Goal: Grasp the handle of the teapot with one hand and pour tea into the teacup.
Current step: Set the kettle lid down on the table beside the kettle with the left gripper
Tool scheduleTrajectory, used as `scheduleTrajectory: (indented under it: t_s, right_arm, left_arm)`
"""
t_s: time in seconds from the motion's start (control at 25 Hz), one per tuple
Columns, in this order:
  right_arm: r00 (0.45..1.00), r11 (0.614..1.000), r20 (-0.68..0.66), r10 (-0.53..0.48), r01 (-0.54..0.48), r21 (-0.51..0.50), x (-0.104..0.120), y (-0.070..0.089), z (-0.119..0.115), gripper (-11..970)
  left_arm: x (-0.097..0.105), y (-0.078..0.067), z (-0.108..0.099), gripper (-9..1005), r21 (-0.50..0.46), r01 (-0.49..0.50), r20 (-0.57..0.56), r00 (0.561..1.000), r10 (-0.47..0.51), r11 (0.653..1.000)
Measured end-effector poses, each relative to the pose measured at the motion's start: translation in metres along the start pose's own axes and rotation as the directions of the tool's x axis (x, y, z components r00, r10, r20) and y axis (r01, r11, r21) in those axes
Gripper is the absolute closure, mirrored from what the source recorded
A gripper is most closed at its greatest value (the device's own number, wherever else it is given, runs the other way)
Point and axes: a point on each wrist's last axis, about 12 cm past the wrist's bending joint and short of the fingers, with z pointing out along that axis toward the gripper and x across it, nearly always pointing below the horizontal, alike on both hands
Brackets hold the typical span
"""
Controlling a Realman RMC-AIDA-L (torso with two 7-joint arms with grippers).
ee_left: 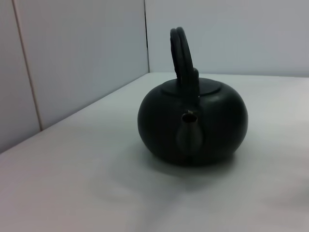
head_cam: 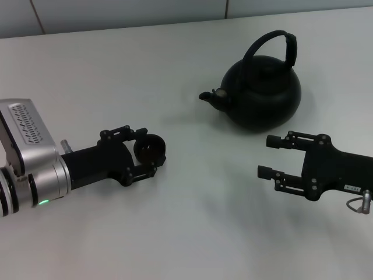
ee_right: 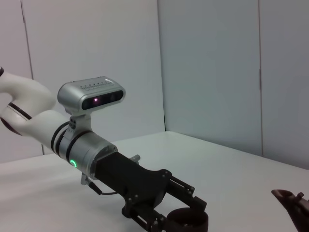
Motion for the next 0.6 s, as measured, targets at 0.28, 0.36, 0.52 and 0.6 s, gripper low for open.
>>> scheduleTrajectory:
  t_s: [0.28,0.36,0.52,0.6]
  right_arm:
    - [1.0,1.0,0.003,-0.002,0.002,-0.002,-0.0005,0.0003,0.0,327]
    - [1.0,1.0,0.003,-0.002,0.002,-0.002,-0.0005,0.0004,0.0001,327]
    - [1.0,1.0,0.004,-0.002,0.002,-0.004,-0.0006,0.0007,0.0003,327]
    - [1.0,1.0,0.005,-0.002,0.002,-0.004,-0.0007,0.0008,0.0003,327]
  left_arm:
    - [0.0031,-0.0003,0.0002,262,-0.009,0.006,-0.018,1.0,-0.006,1.0]
    - [0.0031,-0.0003,0.0003,259,-0.009,0.006,-0.018,1.0,-0.007,1.0]
    - [0.0046,-0.0011,0.0003,255,-0.011,0.011,-0.025,1.0,-0.011,1.0]
    - [0.0049,-0.0011,0.0003,253,-0.012,0.012,-0.025,1.0,-0.012,1.0]
